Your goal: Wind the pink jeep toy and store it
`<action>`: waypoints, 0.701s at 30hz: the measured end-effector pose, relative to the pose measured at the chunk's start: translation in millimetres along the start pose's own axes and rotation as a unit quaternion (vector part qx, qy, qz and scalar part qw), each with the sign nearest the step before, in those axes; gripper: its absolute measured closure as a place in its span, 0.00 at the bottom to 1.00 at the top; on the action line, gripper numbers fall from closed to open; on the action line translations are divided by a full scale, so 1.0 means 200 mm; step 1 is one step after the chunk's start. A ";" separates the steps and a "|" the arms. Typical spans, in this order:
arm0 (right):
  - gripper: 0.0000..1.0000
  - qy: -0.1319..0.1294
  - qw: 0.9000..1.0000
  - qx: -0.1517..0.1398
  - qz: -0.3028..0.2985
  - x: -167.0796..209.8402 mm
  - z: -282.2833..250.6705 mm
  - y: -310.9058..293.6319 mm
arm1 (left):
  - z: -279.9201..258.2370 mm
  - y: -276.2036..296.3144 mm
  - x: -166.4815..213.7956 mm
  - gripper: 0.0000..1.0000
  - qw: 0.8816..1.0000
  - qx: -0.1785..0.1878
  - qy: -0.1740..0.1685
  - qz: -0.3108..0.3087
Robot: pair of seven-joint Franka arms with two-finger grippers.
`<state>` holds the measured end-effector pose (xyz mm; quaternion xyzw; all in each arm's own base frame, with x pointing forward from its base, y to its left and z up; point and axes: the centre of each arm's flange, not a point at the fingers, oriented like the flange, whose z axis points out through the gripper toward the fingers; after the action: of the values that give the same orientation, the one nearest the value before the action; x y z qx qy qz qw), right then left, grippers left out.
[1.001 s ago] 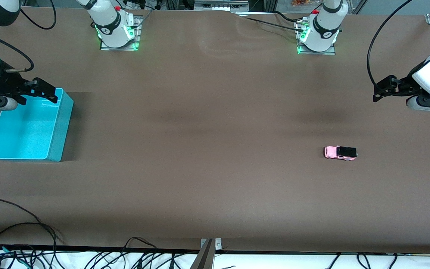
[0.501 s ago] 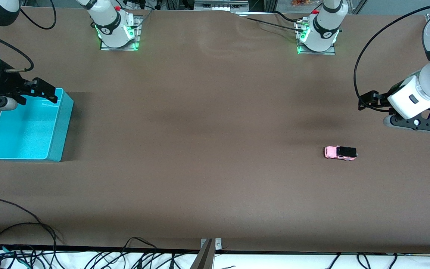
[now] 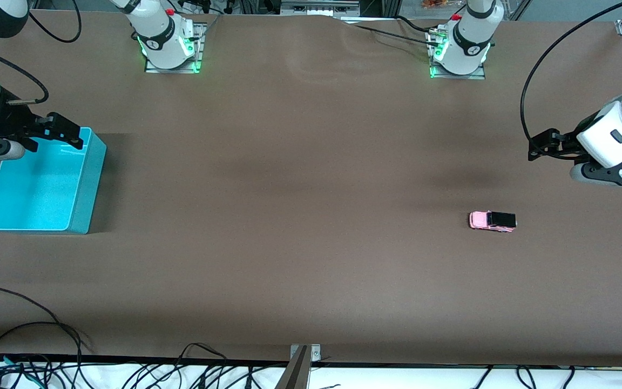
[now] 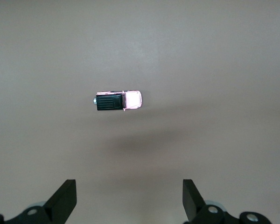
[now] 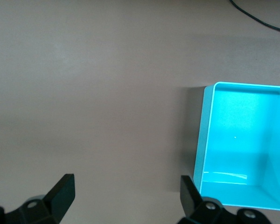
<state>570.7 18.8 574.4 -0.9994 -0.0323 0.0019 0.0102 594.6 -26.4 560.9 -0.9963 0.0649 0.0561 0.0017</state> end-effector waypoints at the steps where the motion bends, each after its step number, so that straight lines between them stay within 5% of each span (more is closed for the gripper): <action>1: 0.00 0.000 1.000 0.000 0.000 0.00 0.00 0.00 | 0.01 0.00 0.00 0.00 1.000 0.000 -0.002 0.000; 9: 0.00 0.000 1.000 0.000 0.000 0.00 0.00 0.00 | 0.06 0.00 0.04 0.00 1.000 -0.001 -0.009 0.008; 21: 0.00 -0.001 1.000 0.000 0.000 0.00 0.00 0.00 | 0.20 -0.14 0.11 0.00 0.995 -0.007 -0.024 0.102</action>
<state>571.0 18.4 573.8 -0.9994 -0.0320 0.0025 0.0102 615.7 -1.0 518.2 -0.9829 0.1654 0.0801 -0.0098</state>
